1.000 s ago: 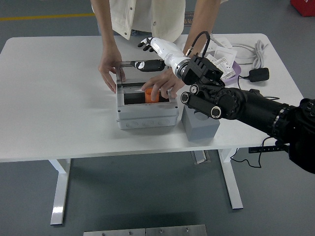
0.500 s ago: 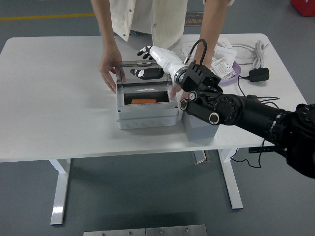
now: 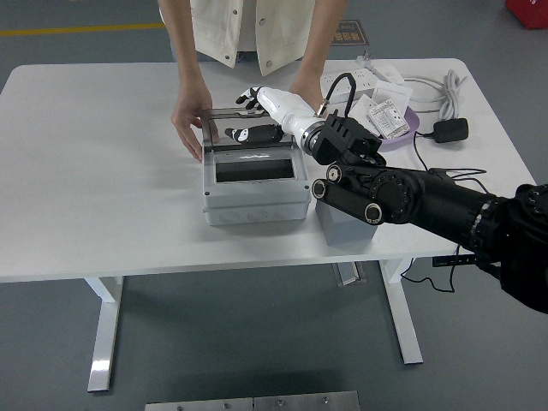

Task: Fetch the battery,place it into the box,close the lid of the box

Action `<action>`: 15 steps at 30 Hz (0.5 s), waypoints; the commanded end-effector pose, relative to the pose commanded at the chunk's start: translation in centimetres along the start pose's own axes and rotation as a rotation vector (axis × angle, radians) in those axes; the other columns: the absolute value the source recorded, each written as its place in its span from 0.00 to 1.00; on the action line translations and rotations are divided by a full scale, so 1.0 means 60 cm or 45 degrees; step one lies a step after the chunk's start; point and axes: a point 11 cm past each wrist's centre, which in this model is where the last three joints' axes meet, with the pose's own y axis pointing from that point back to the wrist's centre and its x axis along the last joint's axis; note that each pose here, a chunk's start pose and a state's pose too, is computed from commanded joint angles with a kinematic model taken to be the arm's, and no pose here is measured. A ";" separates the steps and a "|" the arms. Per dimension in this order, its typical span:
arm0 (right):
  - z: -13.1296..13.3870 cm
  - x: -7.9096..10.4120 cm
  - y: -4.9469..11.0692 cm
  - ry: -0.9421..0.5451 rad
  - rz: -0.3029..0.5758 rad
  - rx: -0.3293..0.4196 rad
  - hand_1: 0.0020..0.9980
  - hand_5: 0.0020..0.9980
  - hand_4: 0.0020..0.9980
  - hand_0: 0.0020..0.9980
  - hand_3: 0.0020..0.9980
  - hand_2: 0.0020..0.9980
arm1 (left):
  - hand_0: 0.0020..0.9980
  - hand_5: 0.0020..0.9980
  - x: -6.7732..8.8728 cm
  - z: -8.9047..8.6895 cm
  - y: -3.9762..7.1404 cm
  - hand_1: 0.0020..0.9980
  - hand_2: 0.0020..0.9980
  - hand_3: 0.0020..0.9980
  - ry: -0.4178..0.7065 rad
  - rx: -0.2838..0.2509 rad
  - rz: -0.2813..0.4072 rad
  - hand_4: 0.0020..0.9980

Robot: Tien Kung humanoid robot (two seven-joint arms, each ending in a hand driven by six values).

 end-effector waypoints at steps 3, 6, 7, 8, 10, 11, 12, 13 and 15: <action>-0.004 -0.012 0.008 0.029 -0.016 0.026 0.78 0.58 0.81 0.89 0.81 0.79 | 0.63 0.20 -0.001 -0.002 0.000 0.78 0.74 0.75 0.002 0.002 -0.002 0.66; -0.007 -0.021 0.017 0.062 -0.037 0.045 0.78 0.58 0.81 0.89 0.81 0.79 | 0.63 0.20 -0.002 -0.003 -0.001 0.78 0.74 0.75 0.006 0.001 -0.003 0.66; -0.007 -0.024 0.020 0.075 -0.044 0.051 0.78 0.59 0.81 0.88 0.81 0.79 | 0.63 0.20 -0.002 -0.004 -0.001 0.78 0.74 0.75 0.007 0.001 -0.003 0.66; -0.007 -0.027 0.022 0.085 -0.050 0.056 0.78 0.59 0.81 0.88 0.81 0.79 | 0.63 0.20 -0.002 -0.004 -0.001 0.78 0.74 0.75 0.008 0.001 -0.003 0.66; -0.009 -0.031 0.028 0.105 -0.062 0.068 0.78 0.59 0.81 0.88 0.81 0.79 | 0.63 0.20 -0.002 -0.006 -0.001 0.78 0.74 0.75 0.010 0.003 -0.003 0.66; -0.010 -0.033 0.030 0.114 -0.068 0.074 0.78 0.59 0.81 0.88 0.81 0.79 | 0.63 0.20 -0.002 -0.008 -0.001 0.78 0.74 0.75 0.011 0.004 -0.004 0.66; -0.011 -0.035 0.032 0.121 -0.073 0.080 0.78 0.59 0.81 0.88 0.81 0.79 | 0.63 0.20 -0.003 -0.009 -0.002 0.78 0.74 0.75 0.011 0.006 -0.004 0.66; -0.014 -0.035 0.035 0.130 -0.077 0.088 0.78 0.59 0.81 0.88 0.81 0.79 | 0.63 0.20 -0.003 -0.010 -0.002 0.78 0.74 0.75 0.012 0.007 -0.004 0.66; -0.019 -0.035 0.039 0.142 -0.082 0.103 0.78 0.59 0.81 0.88 0.81 0.79 | 0.63 0.20 -0.004 -0.011 -0.002 0.78 0.74 0.75 0.013 0.009 -0.005 0.66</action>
